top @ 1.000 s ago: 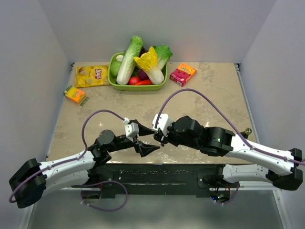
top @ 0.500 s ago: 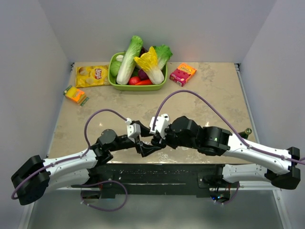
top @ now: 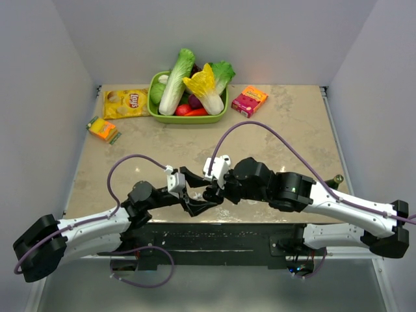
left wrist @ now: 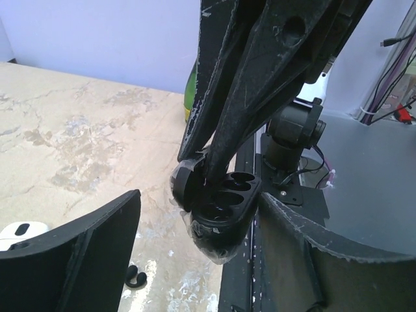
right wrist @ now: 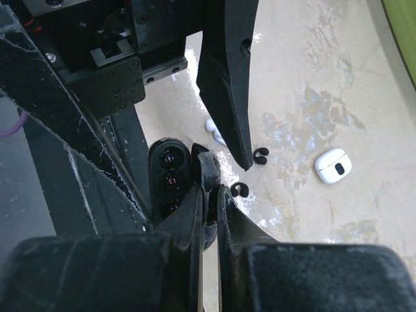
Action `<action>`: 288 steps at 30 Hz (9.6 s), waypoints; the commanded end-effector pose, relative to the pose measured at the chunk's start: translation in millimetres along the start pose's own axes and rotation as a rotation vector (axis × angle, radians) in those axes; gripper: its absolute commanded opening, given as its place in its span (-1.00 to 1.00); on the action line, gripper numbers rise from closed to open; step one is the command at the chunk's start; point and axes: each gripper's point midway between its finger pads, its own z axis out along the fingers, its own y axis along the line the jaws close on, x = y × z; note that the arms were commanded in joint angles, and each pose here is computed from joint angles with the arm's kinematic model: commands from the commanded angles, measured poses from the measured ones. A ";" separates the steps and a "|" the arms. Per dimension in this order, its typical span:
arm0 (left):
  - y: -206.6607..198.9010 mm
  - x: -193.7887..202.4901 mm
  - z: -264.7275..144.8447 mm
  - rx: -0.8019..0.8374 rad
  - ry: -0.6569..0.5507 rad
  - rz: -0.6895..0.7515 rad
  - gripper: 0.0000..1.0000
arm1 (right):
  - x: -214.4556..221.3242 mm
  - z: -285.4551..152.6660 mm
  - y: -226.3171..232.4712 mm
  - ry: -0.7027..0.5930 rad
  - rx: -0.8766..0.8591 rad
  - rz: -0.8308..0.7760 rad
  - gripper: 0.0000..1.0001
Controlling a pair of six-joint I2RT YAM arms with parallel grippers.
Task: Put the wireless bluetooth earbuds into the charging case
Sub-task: Adjust the charging case, then pick up the earbud from the center of the board.
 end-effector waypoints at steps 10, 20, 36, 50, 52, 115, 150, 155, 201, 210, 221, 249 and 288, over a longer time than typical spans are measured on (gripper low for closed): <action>11.2 -18.8 2.2 -0.068 -0.068 -0.006 0.65 | -33.6 -17.0 -1.1 -0.143 -0.001 0.049 -1.00; 5.1 -19.5 4.6 -0.033 -0.063 -0.025 0.67 | -41.0 -25.6 -2.5 -0.166 -0.001 0.058 -1.00; -15.2 -34.4 2.6 0.074 -0.107 0.022 0.50 | -38.4 -24.6 -4.7 -0.168 -0.053 0.097 -1.00; -15.7 -49.0 5.6 0.073 -0.138 0.021 0.55 | -37.4 -22.9 -5.1 -0.163 -0.052 0.097 -1.00; -17.0 -49.0 5.4 0.081 -0.137 0.023 0.51 | -37.3 -22.8 -5.9 -0.163 -0.049 0.096 -1.00; -21.6 -26.5 14.2 0.150 -0.047 -0.020 0.18 | -27.9 -15.2 -6.6 -0.096 -0.051 0.072 -1.00; -5.9 -29.0 -2.1 0.022 -0.157 -0.018 -1.00 | -84.2 -45.4 -53.1 -0.356 0.182 0.285 0.54; 8.3 -33.1 -25.0 -0.113 -0.241 -0.010 -1.00 | -26.3 -34.8 -85.9 -0.338 0.429 0.477 0.60; 11.1 34.5 -73.9 -0.238 -0.182 -0.114 -1.00 | 171.0 124.0 -13.1 0.131 0.144 0.704 -0.99; 12.4 36.9 -72.6 -0.242 -0.167 -0.116 -1.00 | 184.2 125.0 -25.5 0.168 0.244 0.733 -1.00; 13.0 39.8 -72.4 -0.245 -0.153 -0.114 -1.00 | 198.0 121.6 -45.5 0.190 0.347 0.795 -1.00; 9.4 44.3 -73.5 -0.229 -0.142 -0.122 -1.00 | 140.3 121.8 -47.3 0.099 0.230 0.639 -0.12; 10.4 50.0 -76.1 -0.238 -0.131 -0.127 -1.00 | 182.6 130.0 -56.1 0.214 0.349 0.677 -0.20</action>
